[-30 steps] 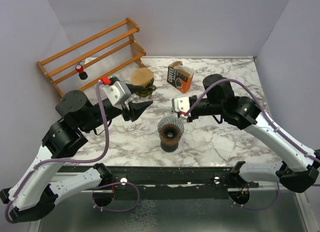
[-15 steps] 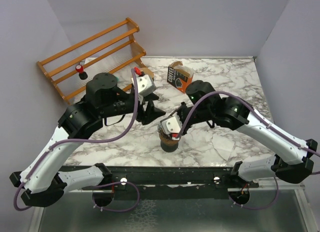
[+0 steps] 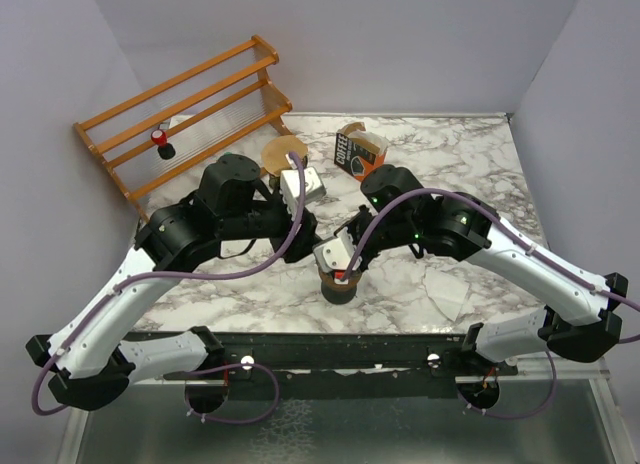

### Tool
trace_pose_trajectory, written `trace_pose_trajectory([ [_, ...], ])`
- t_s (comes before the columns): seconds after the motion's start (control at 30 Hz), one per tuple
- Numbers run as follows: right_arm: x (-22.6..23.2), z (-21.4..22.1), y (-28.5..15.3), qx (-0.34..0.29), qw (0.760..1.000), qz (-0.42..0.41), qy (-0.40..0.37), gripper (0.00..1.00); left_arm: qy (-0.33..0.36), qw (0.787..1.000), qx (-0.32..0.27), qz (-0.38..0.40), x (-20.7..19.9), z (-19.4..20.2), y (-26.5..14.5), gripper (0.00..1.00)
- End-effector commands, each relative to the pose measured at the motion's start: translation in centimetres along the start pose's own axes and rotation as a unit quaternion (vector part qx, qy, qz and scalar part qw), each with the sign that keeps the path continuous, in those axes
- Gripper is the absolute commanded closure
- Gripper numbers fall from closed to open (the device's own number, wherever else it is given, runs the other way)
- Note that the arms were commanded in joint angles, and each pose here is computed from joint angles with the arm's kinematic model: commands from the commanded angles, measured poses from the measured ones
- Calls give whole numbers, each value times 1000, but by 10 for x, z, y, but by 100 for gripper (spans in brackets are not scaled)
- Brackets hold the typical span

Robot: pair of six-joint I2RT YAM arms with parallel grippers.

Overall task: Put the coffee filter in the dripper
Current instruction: Place the coffee filter in the coffee dripper.

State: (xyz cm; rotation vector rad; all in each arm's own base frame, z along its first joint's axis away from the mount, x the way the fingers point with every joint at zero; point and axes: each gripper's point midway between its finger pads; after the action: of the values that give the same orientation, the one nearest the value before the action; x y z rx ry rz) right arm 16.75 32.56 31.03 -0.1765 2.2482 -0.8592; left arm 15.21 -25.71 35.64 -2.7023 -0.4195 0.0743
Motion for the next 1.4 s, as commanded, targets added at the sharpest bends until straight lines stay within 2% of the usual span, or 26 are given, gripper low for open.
trace_pose_trajectory([
  [0.0, 0, 1, -4, 10, 1000, 5, -4, 100, -16, 999, 37, -15, 5, 20, 6, 41],
  [0.33, 5, -1, -3, 1, 1000, 1, -2, 100, -15, 999, 40, -32, 15, 15, 13, 46],
  [0.7, 10, 3, -4, 2, 1000, 2, -1, 100, -8, 1000, -4, -11, 3, -13, 1, 49],
  [1.37, 7, 3, 0, 0, 1000, 9, 2, 100, -28, 999, 19, 27, -6, 4, 20, 52],
])
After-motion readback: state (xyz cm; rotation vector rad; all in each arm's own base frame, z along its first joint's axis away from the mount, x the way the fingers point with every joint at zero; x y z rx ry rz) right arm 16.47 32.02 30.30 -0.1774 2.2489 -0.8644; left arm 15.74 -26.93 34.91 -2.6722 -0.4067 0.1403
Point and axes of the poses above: each gripper's point midway between its finger pads, its own y axis out along the fingers, its own x axis along the line the jaws close on, z = x × y, and after that the axes turned 6 degrees about y, right-handed
